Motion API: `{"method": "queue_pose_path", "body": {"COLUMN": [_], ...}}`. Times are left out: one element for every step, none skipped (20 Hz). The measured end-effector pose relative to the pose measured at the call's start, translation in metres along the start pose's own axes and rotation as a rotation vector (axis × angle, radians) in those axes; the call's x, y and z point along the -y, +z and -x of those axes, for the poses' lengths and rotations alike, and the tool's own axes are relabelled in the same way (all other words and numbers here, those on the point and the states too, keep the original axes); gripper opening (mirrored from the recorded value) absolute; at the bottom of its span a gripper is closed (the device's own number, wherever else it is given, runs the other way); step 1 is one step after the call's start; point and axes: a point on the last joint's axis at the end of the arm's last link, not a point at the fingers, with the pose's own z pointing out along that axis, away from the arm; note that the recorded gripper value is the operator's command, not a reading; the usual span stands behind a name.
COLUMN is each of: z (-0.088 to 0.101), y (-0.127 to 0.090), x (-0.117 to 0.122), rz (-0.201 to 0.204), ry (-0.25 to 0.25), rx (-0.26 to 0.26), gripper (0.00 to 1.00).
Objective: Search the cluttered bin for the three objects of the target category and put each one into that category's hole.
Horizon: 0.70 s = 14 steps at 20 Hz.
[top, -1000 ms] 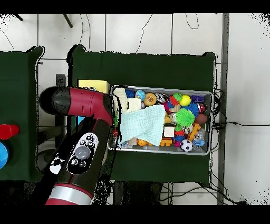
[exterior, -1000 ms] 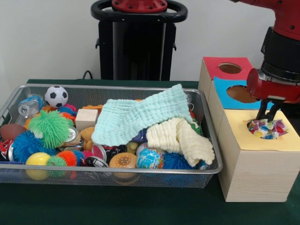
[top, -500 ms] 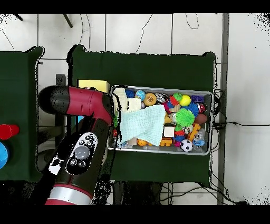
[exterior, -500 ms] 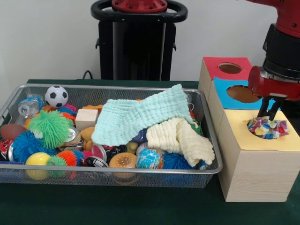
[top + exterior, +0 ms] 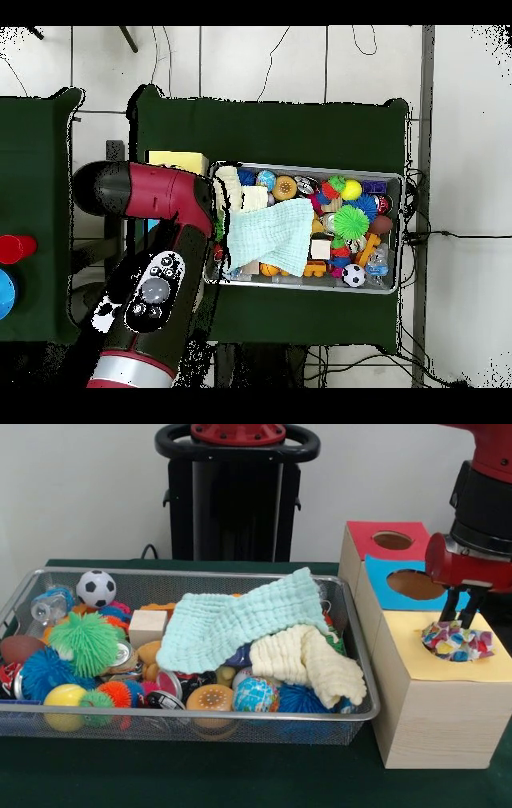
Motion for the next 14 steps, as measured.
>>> {"method": "queue_pose_path", "body": {"z": [0.0, 0.0, 0.001, 0.001, 0.002, 0.003, 0.003, 0.004, 0.004, 0.004, 0.004, 0.005, 0.005, 0.005], "y": [0.0, -0.001, -0.001, -0.003, -0.005, -0.007, -0.008, -0.008, -0.009, -0.009, -0.01, -0.01, -0.011, -0.011], "x": [0.0, 0.0, 0.0, 0.0, 0.0, 0.0, 0.0, 0.0, 0.0, 0.0, 0.0, -0.001, -0.001, -0.001], "rz": [0.0, 0.0, 0.001, 0.002, 0.003, 0.004, 0.004, 0.005, 0.005, 0.005, 0.005, 0.006, 0.006, 0.006], "ry": [0.0, 0.0, 0.0, 0.001, 0.001, 0.001, 0.001, 0.001, 0.001, 0.001, 0.001, 0.001, 0.0, 0.0], "rx": [0.001, 0.001, 0.002, 0.004, 0.007, 0.01, 0.011, 0.013, 0.014, 0.015, 0.015, 0.016, 0.017, 0.018], "gripper": [1.0, 1.0, 1.0, 1.0, 1.0, 1.0, 1.0, 1.0, 1.0, 1.0, 1.0, 1.0, 1.0, 1.0]}}
